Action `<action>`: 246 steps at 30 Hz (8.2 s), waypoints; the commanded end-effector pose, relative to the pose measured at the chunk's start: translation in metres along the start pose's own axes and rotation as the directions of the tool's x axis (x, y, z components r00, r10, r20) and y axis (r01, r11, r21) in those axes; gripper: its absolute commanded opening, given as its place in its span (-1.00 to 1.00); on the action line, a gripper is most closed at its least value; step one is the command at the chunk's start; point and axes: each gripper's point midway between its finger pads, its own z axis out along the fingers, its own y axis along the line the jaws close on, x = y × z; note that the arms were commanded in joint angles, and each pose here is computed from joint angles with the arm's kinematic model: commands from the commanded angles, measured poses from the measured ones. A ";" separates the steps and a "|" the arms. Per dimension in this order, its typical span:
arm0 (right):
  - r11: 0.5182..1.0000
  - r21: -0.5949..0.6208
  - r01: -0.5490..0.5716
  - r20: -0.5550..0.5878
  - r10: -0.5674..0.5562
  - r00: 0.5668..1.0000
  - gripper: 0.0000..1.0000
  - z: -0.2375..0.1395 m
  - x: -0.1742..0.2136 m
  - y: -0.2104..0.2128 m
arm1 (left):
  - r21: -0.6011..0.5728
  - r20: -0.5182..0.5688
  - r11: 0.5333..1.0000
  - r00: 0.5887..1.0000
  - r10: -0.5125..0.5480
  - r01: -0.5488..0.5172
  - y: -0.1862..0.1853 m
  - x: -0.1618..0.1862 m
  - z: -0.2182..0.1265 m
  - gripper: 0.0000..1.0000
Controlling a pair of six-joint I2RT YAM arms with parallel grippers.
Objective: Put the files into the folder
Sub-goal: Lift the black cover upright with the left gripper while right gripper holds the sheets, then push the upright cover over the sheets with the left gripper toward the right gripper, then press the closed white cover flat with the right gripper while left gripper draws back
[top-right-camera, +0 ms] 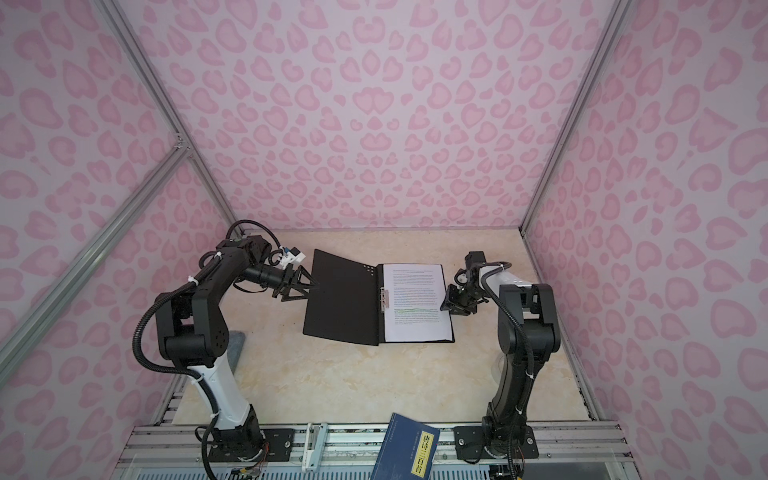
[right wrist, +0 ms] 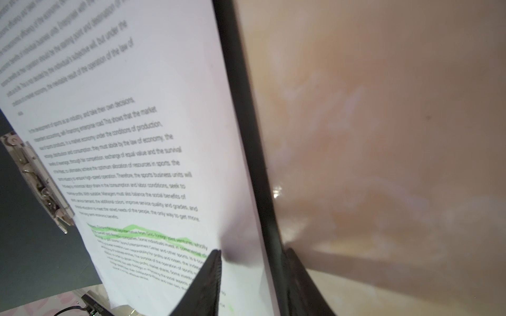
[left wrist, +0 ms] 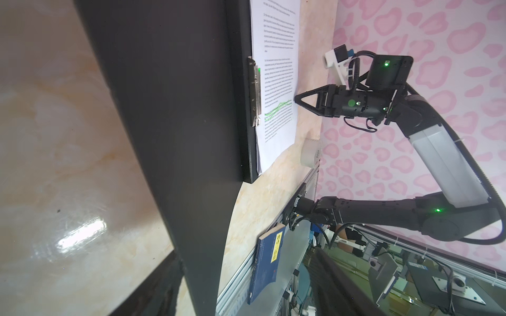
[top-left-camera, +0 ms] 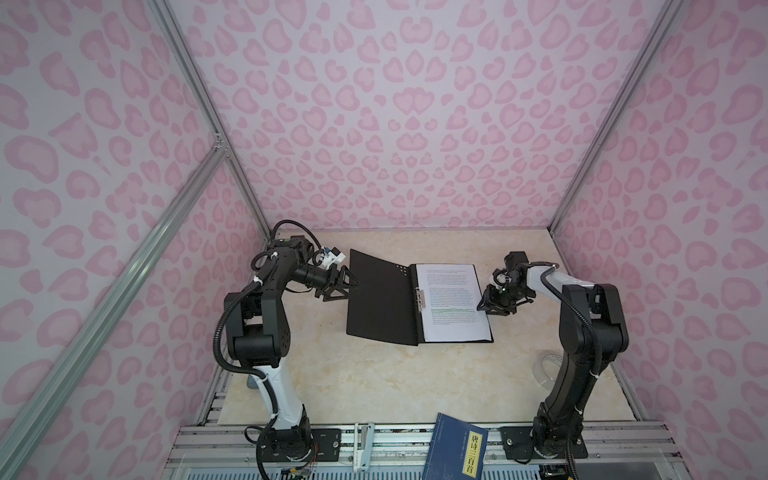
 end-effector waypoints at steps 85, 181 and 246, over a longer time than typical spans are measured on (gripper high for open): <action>0.773 -0.627 0.095 0.154 0.004 0.988 -0.12 -0.127 -0.014 0.148 | 0.211 -0.167 0.887 0.878 0.448 -0.412 -0.184 -0.011 0.112 0.73; 0.980 0.180 0.082 0.056 -0.094 0.994 0.16 -0.062 -0.010 0.009 | -0.140 0.266 0.914 0.874 0.406 -0.382 -0.129 -0.020 -0.085 0.95; 0.990 0.070 0.125 -0.043 -0.123 0.992 0.20 0.042 -0.012 0.113 | -0.231 0.219 0.904 0.886 0.409 -0.361 -0.087 0.009 -0.069 0.95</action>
